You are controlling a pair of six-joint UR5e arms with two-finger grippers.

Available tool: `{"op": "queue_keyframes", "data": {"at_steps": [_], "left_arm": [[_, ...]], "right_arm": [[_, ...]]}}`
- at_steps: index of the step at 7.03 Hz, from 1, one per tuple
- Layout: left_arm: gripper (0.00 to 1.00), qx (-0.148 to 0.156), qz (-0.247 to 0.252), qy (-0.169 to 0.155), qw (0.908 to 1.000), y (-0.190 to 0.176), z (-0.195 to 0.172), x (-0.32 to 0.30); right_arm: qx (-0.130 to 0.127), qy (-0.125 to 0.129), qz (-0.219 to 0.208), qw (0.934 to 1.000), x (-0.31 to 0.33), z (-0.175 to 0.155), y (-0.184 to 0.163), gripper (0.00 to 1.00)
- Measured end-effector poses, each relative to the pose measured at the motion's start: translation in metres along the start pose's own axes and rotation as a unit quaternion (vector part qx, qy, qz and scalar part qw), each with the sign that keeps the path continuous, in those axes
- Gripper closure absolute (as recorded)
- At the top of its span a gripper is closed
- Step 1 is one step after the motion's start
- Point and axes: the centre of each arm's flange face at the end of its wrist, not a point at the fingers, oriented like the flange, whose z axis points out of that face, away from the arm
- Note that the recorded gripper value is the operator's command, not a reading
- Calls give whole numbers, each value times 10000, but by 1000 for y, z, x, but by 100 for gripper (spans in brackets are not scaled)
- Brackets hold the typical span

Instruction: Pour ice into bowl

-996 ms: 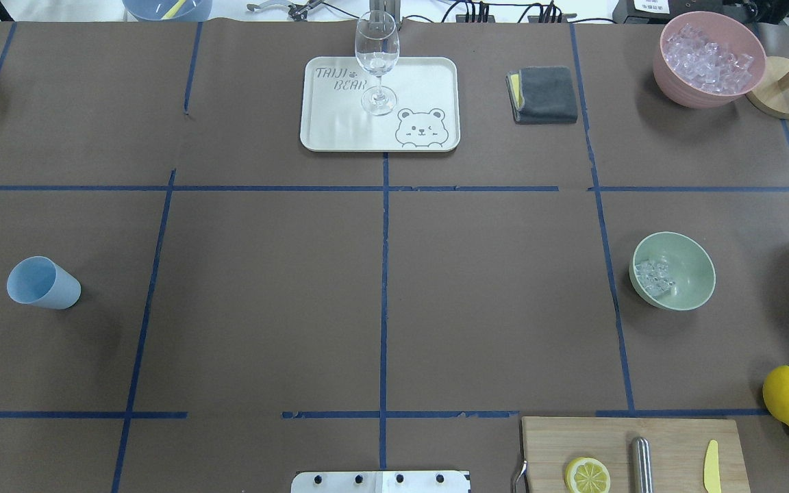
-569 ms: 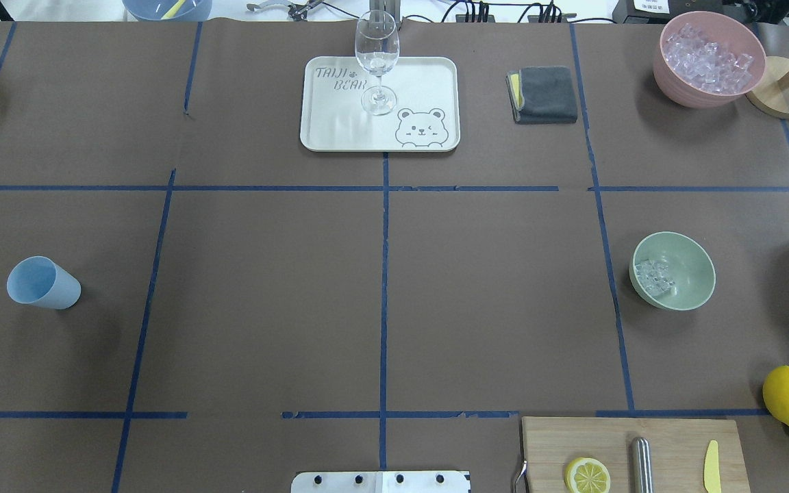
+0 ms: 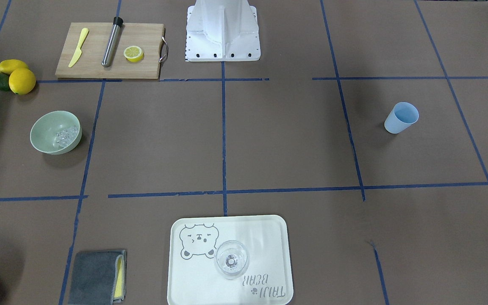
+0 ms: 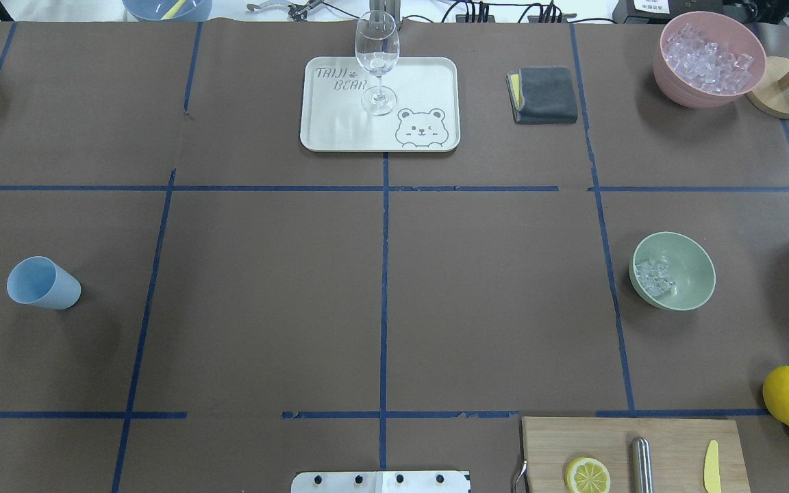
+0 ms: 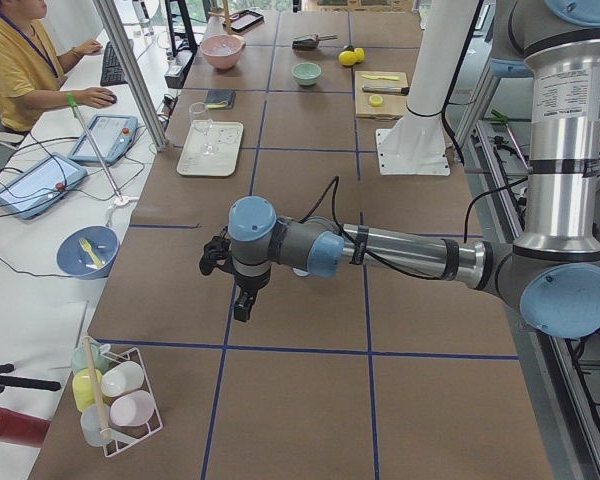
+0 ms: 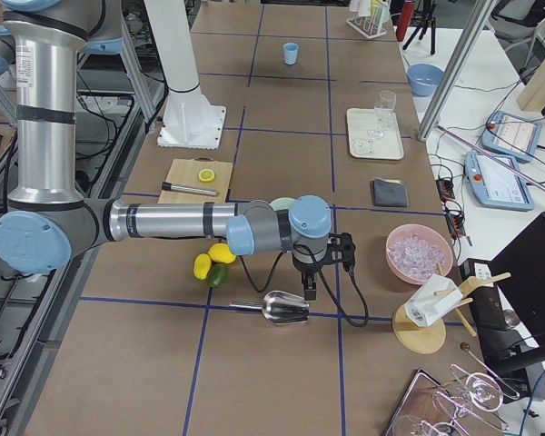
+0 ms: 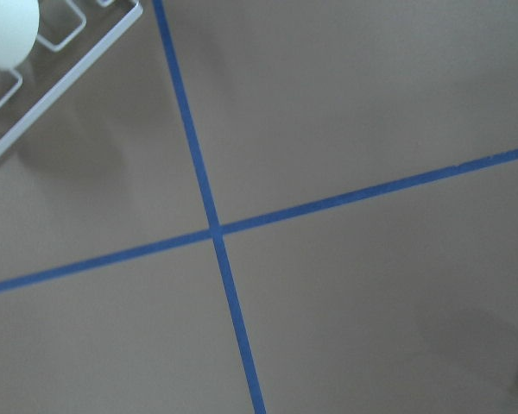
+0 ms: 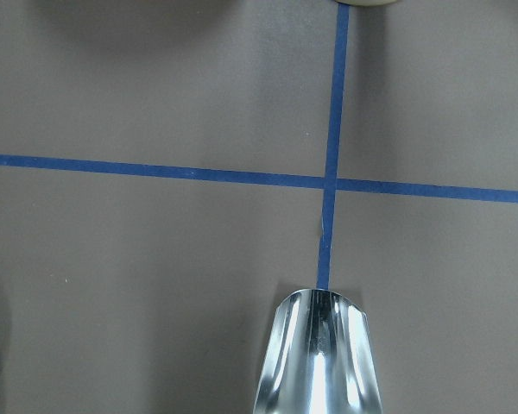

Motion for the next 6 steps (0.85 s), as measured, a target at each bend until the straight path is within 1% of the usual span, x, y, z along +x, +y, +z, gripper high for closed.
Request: {"op": "queue_keyframes", "data": {"at_steps": [1, 2, 4, 6], "left_arm": [[0, -247, -295, 3, 9993, 5, -1, -8], [0, -373, -358, 41, 9987, 11, 2, -15], [0, -425, 16, 149, 9990, 15, 11, -25], [0, -392, 181, 167, 9989, 9, 12, -25]], "right_arm": [[1, 3, -14, 10000, 0, 0, 1, 0], [3, -2, -3, 10000, 0, 0, -1, 0], [-31, -39, 74, 10000, 2, 3, -2, 0], [-37, -75, 84, 9999, 1, 3, -2, 0]]}}
